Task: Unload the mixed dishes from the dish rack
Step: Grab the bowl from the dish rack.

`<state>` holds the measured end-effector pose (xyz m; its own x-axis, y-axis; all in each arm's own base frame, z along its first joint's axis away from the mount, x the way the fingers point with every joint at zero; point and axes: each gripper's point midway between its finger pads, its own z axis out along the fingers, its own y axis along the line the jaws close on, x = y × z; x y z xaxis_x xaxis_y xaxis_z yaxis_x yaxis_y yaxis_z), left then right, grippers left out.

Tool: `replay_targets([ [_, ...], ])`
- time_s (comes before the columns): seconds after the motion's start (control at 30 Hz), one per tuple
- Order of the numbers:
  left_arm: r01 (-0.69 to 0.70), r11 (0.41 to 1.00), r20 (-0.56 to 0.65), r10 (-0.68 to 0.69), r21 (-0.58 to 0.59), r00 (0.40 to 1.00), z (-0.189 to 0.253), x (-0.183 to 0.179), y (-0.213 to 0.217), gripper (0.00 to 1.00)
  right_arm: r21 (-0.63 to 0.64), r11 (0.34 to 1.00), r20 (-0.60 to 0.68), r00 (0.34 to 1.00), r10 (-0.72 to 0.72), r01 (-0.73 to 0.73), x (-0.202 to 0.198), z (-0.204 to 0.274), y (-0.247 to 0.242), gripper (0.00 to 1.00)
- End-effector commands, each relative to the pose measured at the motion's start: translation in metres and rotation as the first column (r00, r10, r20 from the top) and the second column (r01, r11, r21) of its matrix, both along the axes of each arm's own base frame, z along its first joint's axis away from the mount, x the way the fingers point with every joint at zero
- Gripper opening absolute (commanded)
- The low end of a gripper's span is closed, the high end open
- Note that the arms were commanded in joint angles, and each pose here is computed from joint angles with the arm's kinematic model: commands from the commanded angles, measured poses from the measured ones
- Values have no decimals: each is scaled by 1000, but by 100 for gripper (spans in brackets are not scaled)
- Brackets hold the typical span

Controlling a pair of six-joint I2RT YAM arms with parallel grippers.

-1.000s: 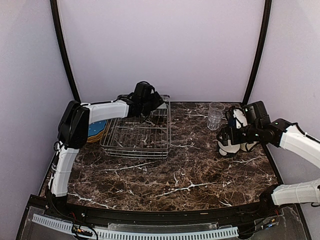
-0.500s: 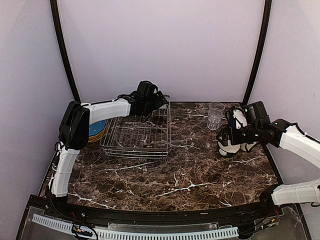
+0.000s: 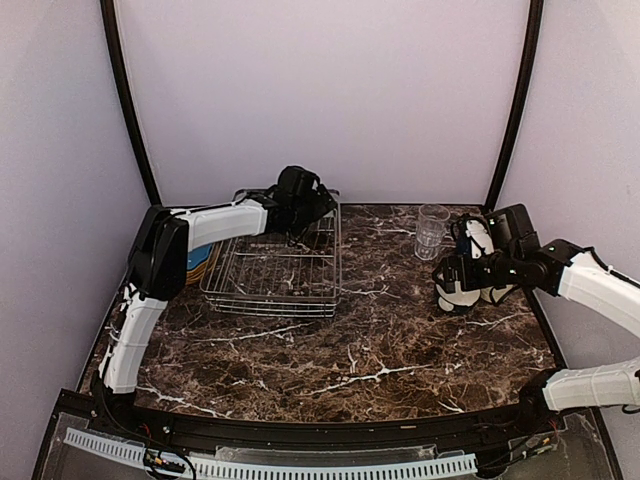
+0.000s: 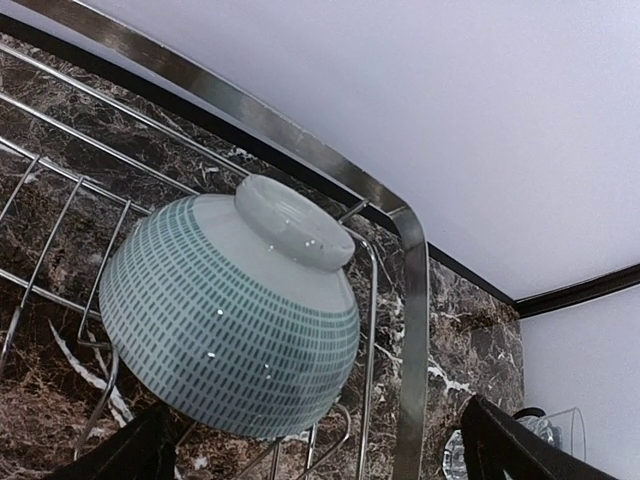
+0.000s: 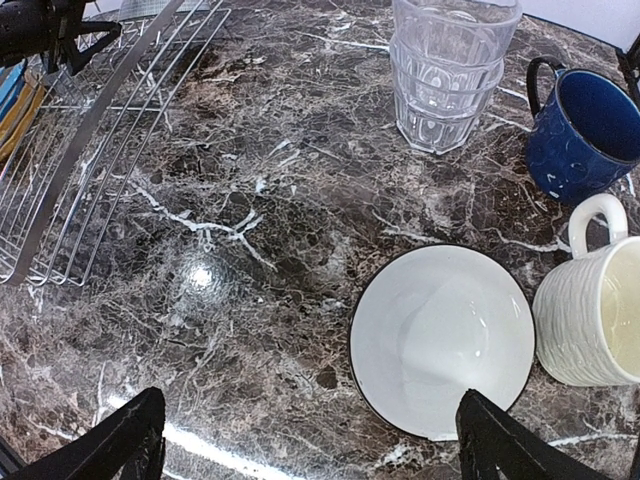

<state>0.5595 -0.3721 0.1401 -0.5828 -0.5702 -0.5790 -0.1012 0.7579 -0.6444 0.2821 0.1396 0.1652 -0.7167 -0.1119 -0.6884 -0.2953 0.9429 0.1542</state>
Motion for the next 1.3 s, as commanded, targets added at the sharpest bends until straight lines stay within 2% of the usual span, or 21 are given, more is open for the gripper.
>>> replay_targets([
  [0.0, -15, 1000, -40, 16, 7, 999, -14, 1, 3, 99, 24, 1000, 15, 1000, 6, -6, 1, 1, 5, 99],
  [0.2, -8, 999, 24, 9, -41, 1000, -5, 13, 1, 98, 26, 1000, 9, 1000, 8, -8, 1, 0, 6, 99],
  [0.5, 77, 984, 249, -34, -163, 968, 47, 24, -13, 83, 30, 1000, 3, 1000, 2, -2, 1, -4, 6, 99],
  [0.57, 73, 980, 256, -24, -183, 966, 47, 23, -12, 82, 29, 1000, -1, 1000, 2, -2, 1, -5, 6, 99],
  [0.67, 39, 980, 229, 7, -195, 973, 43, 24, -7, 79, 42, 999, -10, 1000, 18, -17, 1, -6, 10, 99],
  [0.8, -22, 963, 160, 67, -269, 985, 26, 26, 3, 76, 45, 999, -11, 1000, 21, -21, 2, -6, 12, 99],
  [1.07, -114, 873, 56, 159, -473, 986, 6, 38, 13, 63, 49, 999, -17, 1000, 23, -23, 4, -7, 14, 99],
  [1.17, -123, 823, 64, 189, -554, 980, 12, 45, 14, 54, 49, 999, -18, 1000, 24, -23, 4, -6, 14, 99],
  [1.27, -118, 810, 34, 168, -575, 985, 3, 51, 7, 49, 44, 999, -17, 1000, 22, -22, 3, -6, 13, 99],
])
